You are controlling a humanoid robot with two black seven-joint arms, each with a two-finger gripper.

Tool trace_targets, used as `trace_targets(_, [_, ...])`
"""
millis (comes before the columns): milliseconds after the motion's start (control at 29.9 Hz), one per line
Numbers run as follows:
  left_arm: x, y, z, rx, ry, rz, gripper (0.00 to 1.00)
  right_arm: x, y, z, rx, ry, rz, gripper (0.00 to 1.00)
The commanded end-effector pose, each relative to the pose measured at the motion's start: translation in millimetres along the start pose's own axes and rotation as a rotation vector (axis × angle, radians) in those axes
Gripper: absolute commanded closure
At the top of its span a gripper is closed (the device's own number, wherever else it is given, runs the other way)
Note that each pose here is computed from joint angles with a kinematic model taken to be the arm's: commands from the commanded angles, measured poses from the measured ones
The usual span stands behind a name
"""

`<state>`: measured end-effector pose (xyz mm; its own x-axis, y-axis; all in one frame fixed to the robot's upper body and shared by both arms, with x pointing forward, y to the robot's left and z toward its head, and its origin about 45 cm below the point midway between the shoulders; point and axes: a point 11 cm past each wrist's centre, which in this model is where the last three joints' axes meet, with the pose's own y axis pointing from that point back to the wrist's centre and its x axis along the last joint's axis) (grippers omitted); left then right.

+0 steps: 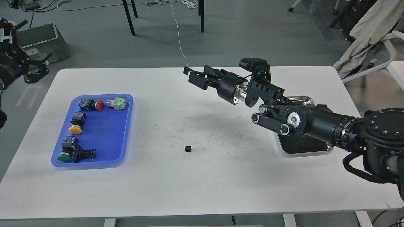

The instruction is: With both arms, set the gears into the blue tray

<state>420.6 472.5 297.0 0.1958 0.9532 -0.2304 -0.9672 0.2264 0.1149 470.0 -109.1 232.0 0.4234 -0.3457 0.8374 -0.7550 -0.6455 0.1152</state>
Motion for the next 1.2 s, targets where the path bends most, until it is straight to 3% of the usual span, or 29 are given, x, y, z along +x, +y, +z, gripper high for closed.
trace_targets(0, [-10.3, -2.2, 0.3, 0.034, -0.061, -0.041, 0.01, 56.5, 24.1, 40.2, -0.109, -0.078, 0.115, 0.06])
trace_targets(301, [-37.1, -1.4, -9.5, 0.122, -0.242, -0.158, 0.02, 120.7, 92.1, 111.9, -0.283, -0.291, 0.314, 0.06])
trace_targets(501, [-68.8, 8.3, -25.0, 0.227, -0.407, -0.298, 0.02, 130.6, 128.6, 143.8, -0.362, -0.393, 0.389, 0.06])
trace_targets(736, [-60.5, 31.4, -16.4, 0.415, -0.606, -0.281, 0.02, 129.8, 151.7, 163.9, -0.417, -0.485, 0.456, 0.06])
trace_targets(936, [-65.9, 34.0, -14.7, 0.424, -0.602, -0.291, 0.02, 127.5, 161.5, 171.5, -0.435, -0.507, 0.477, 0.06])
trace_targets(1170, [-117.9, 34.5, -25.4, 0.323, -0.672, -0.439, 0.02, 109.3, 172.2, 183.4, -0.456, -0.633, 0.501, 0.05])
